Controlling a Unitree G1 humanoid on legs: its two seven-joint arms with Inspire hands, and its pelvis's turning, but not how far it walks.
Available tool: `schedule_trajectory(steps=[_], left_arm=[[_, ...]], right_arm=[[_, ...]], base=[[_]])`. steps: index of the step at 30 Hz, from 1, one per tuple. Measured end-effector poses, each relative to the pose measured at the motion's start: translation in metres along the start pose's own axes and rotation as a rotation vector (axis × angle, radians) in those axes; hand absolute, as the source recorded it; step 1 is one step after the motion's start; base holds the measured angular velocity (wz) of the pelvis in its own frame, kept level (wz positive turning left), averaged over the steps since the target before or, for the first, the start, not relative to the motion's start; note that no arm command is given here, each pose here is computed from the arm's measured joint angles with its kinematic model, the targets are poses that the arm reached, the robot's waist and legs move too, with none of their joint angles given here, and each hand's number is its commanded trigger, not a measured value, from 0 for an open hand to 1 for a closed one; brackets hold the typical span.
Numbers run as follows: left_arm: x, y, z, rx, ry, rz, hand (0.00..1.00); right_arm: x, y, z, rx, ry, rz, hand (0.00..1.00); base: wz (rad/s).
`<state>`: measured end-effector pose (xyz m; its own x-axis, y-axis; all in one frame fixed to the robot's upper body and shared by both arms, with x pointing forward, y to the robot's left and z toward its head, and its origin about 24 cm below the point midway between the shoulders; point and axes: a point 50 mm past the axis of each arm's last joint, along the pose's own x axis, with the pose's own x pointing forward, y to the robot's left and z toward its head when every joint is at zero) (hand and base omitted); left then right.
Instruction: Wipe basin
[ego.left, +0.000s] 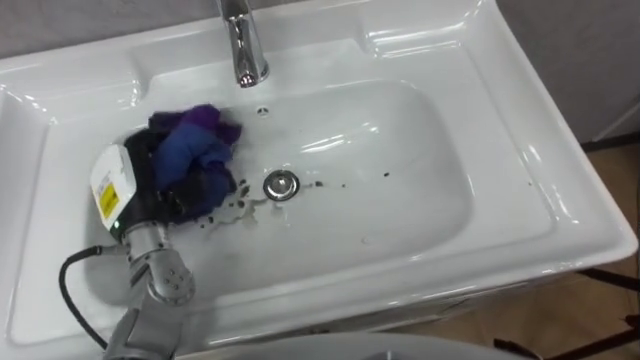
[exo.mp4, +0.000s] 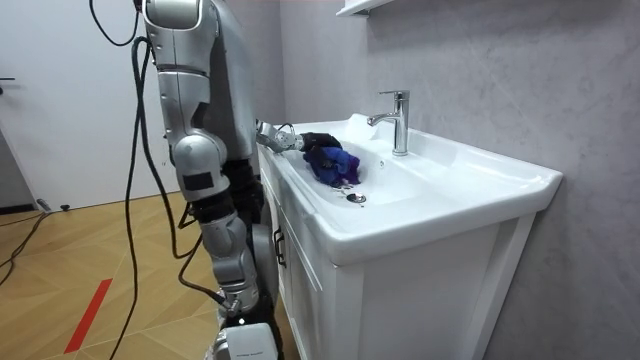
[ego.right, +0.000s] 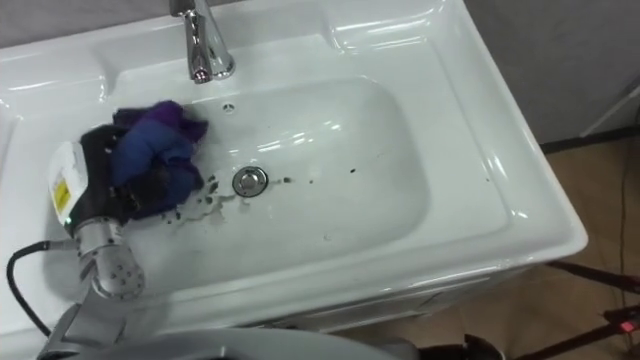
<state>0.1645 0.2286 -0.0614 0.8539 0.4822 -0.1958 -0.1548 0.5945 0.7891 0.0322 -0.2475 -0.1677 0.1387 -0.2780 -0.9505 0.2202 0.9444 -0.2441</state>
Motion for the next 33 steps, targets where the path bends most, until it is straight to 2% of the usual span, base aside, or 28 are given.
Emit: schedule_trajectory(steps=[7, 17, 23, 33], left_arm=[[0.001, -0.006, -0.013, 0.050, 0.048, -0.033, 1.00], [0.003, -0.003, -0.026, 0.172, 0.060, -0.032, 1.00], [0.003, -0.002, -0.030, 0.233, 0.056, -0.032, 1.00], [0.001, -0.007, -0.028, 0.418, 0.010, -0.081, 1.00]], right_arm=[[0.000, -0.007, 0.000, -0.007, 0.000, -0.015, 0.00], [-0.002, -0.013, -0.014, -0.023, 0.050, -0.035, 0.00], [-0.002, -0.016, -0.020, -0.105, 0.104, -0.053, 0.00], [-0.003, -0.019, -0.022, -0.222, 0.161, -0.052, 0.00]], base=[[-0.10], [-0.09], [-0.04], [0.00]])
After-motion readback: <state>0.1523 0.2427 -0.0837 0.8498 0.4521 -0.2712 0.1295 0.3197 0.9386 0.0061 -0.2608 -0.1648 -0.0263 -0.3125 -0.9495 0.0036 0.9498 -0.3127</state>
